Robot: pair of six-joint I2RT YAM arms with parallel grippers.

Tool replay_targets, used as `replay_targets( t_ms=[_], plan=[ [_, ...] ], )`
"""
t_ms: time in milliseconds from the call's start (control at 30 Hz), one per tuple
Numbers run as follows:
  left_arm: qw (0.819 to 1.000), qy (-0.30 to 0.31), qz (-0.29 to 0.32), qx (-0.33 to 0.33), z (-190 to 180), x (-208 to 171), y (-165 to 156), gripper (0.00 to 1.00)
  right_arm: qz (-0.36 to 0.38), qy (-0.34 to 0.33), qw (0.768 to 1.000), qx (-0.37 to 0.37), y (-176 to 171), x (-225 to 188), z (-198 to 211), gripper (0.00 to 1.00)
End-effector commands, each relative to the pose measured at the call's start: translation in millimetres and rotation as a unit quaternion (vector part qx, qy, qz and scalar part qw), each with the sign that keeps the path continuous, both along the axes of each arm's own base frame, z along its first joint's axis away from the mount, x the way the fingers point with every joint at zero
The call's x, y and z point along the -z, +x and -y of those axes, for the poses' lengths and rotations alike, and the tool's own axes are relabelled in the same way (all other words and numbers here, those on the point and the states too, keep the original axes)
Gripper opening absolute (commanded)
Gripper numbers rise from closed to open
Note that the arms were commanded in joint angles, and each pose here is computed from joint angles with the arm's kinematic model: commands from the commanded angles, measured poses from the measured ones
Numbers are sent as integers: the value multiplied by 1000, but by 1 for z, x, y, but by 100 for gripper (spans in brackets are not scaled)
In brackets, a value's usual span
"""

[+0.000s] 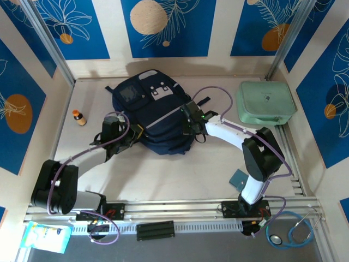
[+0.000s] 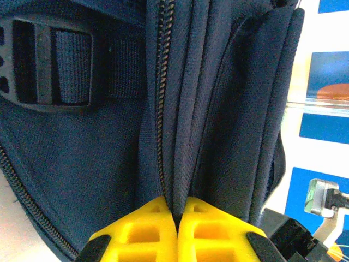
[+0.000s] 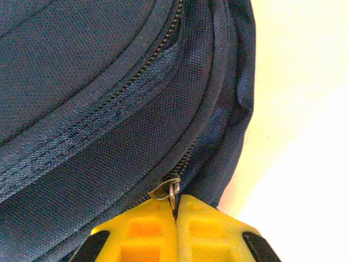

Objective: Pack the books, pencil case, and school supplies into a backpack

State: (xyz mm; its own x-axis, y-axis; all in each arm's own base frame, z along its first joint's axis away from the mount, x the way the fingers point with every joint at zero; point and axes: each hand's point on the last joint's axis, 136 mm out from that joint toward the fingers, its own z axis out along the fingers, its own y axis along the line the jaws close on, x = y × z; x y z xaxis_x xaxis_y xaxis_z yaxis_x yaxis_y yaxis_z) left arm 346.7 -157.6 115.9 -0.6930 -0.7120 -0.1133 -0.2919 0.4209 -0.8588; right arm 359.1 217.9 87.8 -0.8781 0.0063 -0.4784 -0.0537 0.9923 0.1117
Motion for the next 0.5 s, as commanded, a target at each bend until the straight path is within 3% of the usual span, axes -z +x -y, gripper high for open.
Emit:
replay_targets(
  t_ms=[0,267,467],
  plan=[
    [1000,16,17,7,-3,-13,4,0,-13,-21,999,28,-3,8,16,0],
    [998,31,50,39,9,-37,14,0,-86,-8,995,43,-66,31,23,0],
    [995,51,62,61,16,-42,23,0,-113,12,993,21,-112,38,1,0]
  ],
)
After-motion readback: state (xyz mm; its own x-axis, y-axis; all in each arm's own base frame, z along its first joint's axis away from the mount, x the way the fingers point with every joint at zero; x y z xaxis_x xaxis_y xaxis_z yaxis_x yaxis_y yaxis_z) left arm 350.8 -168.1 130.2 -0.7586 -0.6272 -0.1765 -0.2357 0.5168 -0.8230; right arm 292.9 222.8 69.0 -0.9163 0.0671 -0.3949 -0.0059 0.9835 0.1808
